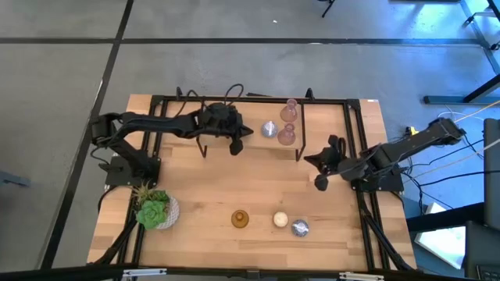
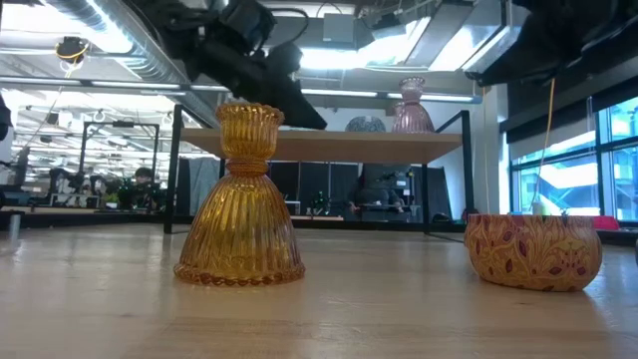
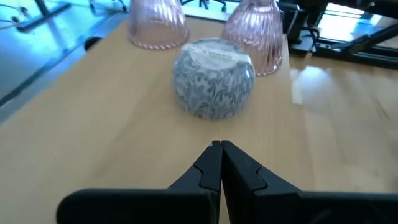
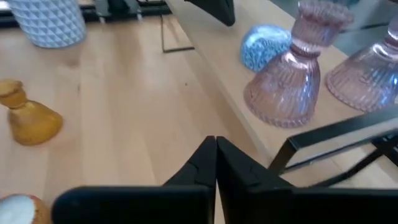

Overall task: Pick & Place candle stick holders
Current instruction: Adjust the light blue scented candle on the shelf

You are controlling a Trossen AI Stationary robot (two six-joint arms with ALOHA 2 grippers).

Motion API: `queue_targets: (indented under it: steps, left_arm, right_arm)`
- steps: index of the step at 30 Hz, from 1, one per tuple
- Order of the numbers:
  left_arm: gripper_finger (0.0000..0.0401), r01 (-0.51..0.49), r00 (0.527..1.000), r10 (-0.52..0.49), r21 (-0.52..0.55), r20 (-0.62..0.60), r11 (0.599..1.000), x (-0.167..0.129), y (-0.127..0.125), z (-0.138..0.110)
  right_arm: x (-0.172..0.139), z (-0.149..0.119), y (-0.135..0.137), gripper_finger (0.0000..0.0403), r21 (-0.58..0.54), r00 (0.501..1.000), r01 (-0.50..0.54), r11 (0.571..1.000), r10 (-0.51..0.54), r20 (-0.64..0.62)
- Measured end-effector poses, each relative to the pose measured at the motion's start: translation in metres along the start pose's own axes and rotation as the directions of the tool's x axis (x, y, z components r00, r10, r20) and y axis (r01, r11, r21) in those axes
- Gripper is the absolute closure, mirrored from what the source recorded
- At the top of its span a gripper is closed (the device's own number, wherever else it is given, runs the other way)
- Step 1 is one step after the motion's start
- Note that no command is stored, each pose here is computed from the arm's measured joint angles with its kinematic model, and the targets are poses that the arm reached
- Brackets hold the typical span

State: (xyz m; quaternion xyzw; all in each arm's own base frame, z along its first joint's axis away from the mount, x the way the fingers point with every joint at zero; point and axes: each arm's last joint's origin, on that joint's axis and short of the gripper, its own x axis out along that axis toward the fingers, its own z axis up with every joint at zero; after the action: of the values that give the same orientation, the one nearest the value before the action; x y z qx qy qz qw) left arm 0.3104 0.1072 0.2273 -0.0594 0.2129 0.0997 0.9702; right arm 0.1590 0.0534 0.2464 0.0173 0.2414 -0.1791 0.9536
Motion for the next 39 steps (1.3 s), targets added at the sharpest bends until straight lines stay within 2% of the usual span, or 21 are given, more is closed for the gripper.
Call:
queue_targets:
  steps: [10,20,28,39]
  left_arm:
    - [0.0399,0.04,0.998,-0.04,0.001,0.043,0.999,0.025,0.004,-0.01]
    - [0.0399,0.052,0.997,-0.054,0.027,0.057,0.998,0.047,0.009,0.004]
    - [0.0399,0.029,0.994,-0.033,0.046,0.101,0.999,0.047,0.017,0.02]
    - [0.0399,0.006,0.996,-0.01,0.044,0.084,0.999,0.049,0.028,0.016]
  right_arm:
    - [0.007,-0.004,0.006,0.0399,-0.022,1.0,0.01,1.0,-0.011,-0.027]
    - [0.008,-0.004,0.006,0.0399,-0.016,0.999,0.011,1.0,-0.012,-0.03]
    - [0.008,-0.004,0.007,0.04,-0.01,0.999,0.008,1.0,-0.008,-0.033]
    - [0.008,-0.004,0.007,0.04,-0.006,0.999,-0.002,1.0,0.002,-0.037]
